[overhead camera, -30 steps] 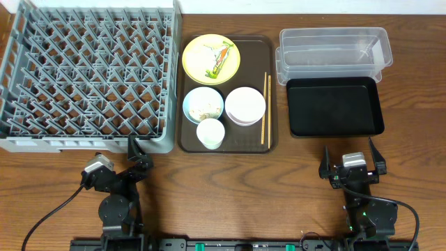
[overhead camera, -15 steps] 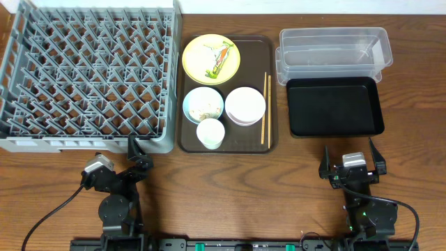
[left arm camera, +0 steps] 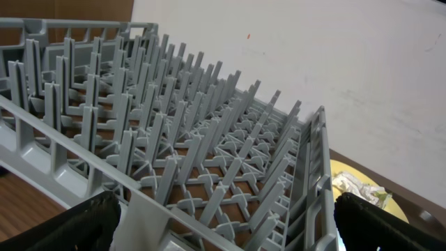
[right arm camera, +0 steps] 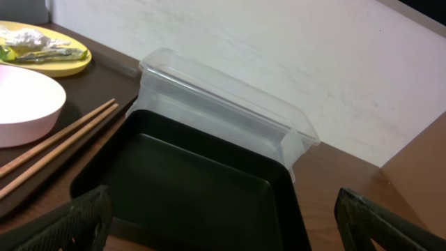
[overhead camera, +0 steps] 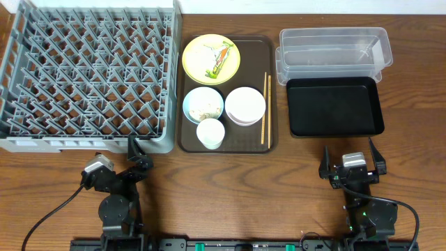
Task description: Sort waste into correct bins and load items into the dishwasher
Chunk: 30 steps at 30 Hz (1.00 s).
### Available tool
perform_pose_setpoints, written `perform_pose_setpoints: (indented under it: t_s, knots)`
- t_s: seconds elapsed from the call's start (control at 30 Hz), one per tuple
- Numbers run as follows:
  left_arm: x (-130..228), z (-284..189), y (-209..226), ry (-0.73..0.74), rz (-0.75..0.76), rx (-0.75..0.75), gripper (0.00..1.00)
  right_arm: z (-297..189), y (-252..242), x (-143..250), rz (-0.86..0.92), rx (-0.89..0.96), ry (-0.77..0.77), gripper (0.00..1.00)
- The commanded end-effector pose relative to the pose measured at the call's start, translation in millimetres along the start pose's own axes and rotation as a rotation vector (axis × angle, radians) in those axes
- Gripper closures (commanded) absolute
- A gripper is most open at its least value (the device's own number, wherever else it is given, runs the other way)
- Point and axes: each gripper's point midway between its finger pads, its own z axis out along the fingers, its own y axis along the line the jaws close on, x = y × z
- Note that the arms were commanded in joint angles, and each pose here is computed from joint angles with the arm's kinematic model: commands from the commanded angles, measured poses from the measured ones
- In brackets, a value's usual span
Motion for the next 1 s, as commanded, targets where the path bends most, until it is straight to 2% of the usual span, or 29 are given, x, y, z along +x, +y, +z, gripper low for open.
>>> perform_pose_setpoints:
  t_s: [0.0,0.5,0.67,0.83,0.97]
  knots:
    - [14,0,11,0.043,0.039,-0.05,0.0,0,-3,4,-0.008,0.016,0.015,0.01]
    - [14,0,11,0.043,0.039,-0.05,0.0,0,-1,-4,-0.008,0.003,-0.019,0.01]
    - [14,0,11,0.043,0.039,-0.05,0.0,-4,26,-25,-0.008,-0.161,-0.127,0.01]
    - [14,0,11,0.043,0.039,-0.05,0.0,-14,52,-46,0.138,-0.348,-0.21,0.01]
    - [14,0,11,0.043,0.039,-0.05,0.0,-18,55,-53,0.234,-0.385,-0.208,0.01]
